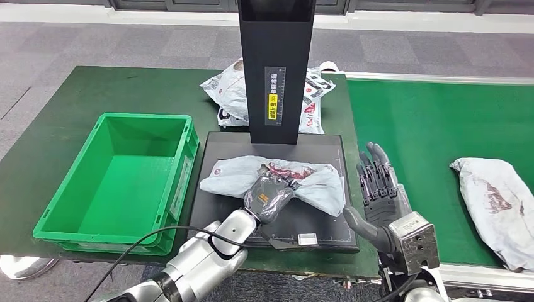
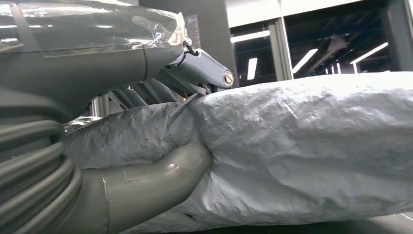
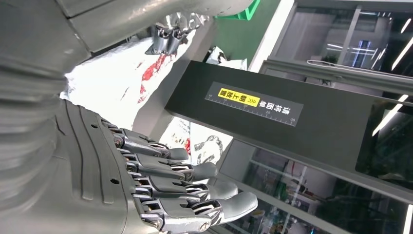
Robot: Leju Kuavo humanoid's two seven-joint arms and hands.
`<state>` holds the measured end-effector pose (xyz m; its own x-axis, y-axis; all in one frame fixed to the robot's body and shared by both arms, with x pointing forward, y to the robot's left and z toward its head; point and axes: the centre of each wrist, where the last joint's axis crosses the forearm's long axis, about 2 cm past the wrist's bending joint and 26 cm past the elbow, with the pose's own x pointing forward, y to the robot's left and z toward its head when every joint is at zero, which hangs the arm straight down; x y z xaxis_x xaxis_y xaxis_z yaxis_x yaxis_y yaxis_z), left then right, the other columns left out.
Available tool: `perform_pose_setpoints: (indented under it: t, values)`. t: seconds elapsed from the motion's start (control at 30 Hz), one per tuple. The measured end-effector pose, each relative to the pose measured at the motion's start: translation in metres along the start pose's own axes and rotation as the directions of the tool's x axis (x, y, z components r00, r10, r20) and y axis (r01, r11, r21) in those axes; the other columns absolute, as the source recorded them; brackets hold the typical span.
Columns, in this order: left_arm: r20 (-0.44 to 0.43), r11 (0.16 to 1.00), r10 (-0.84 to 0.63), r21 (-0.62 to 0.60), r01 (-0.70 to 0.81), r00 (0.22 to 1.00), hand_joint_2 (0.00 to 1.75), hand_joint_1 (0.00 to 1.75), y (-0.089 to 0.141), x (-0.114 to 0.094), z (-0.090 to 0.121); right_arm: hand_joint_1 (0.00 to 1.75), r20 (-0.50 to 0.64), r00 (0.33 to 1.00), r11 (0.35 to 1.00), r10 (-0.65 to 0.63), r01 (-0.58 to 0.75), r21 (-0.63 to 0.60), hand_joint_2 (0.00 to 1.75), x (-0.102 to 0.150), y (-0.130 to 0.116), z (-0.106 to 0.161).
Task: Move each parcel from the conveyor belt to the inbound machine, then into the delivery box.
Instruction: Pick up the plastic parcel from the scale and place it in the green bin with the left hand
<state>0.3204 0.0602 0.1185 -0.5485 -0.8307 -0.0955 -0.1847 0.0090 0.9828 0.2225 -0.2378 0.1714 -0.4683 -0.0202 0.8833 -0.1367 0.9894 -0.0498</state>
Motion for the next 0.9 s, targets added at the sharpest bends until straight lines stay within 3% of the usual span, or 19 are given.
perform_pose_setpoints:
  t: [0.2,0.33,0.67,0.9]
  values:
    - [-0.027,0.999,0.037,0.008,-0.037,0.999,1.75,1.75,-0.005,0.005,0.008,0.0,0.007,1.0,1.0,0.004,-0.004,-0.016,1.75,0.0,-0.003,-0.001]
    - [-0.132,0.991,0.063,0.122,-0.047,0.989,1.75,1.75,0.002,-0.003,0.01,0.0,0.008,1.0,0.999,0.014,-0.014,-0.041,1.75,0.0,-0.007,0.001]
    - [-0.47,0.88,0.067,0.444,0.17,0.88,1.75,1.75,0.083,-0.108,0.017,0.0,-0.001,0.999,0.994,0.05,-0.05,-0.099,1.75,0.002,-0.019,0.01]
    - [-0.534,0.742,0.036,0.58,0.336,0.844,1.75,1.75,0.139,-0.165,0.039,0.0,-0.015,0.997,0.988,0.075,-0.077,-0.132,1.75,0.0,-0.024,0.016]
